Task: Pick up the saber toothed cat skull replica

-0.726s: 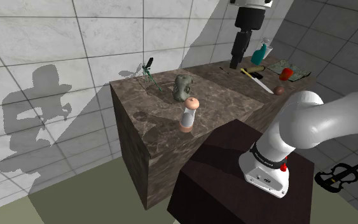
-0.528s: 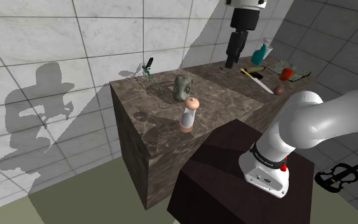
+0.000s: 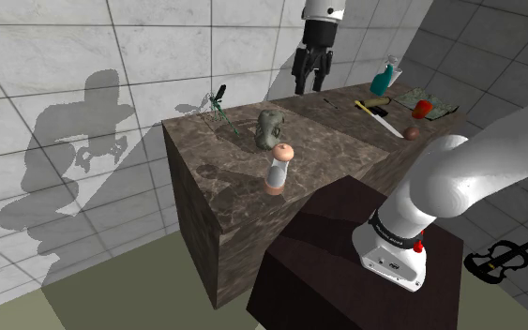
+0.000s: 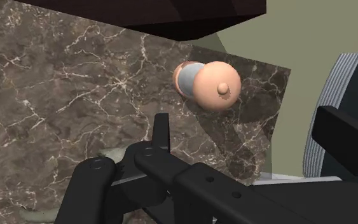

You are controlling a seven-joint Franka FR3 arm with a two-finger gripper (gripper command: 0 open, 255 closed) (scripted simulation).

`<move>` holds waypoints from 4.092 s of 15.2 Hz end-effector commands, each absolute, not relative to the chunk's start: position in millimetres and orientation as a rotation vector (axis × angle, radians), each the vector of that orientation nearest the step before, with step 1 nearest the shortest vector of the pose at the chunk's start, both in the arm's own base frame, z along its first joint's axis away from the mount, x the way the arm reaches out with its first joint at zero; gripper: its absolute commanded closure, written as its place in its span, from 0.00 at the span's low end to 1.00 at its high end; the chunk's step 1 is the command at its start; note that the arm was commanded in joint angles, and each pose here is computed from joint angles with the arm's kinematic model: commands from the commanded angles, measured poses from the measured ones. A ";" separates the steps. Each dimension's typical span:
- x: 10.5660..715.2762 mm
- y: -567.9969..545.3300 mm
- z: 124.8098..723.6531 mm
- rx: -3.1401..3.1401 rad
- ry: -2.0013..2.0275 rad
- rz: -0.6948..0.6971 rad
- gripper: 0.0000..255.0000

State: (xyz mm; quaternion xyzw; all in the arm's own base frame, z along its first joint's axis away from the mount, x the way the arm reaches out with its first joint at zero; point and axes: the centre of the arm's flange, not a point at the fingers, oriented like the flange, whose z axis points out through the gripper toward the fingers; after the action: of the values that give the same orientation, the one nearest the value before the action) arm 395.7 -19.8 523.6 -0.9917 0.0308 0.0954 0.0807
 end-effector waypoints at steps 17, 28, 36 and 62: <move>576.8 -147.5 397.3 -2.774 0.723 0.445 0.00; 644.6 -255.1 306.4 -2.594 1.078 0.529 0.00; 651.3 -272.2 260.5 -2.564 1.129 0.541 0.00; 651.4 -272.2 320.8 -2.564 1.129 0.541 1.00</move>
State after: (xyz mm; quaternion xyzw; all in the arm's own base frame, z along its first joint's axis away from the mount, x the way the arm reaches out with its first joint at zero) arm 650.7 -271.0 313.7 -0.8892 0.3917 0.1878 0.1437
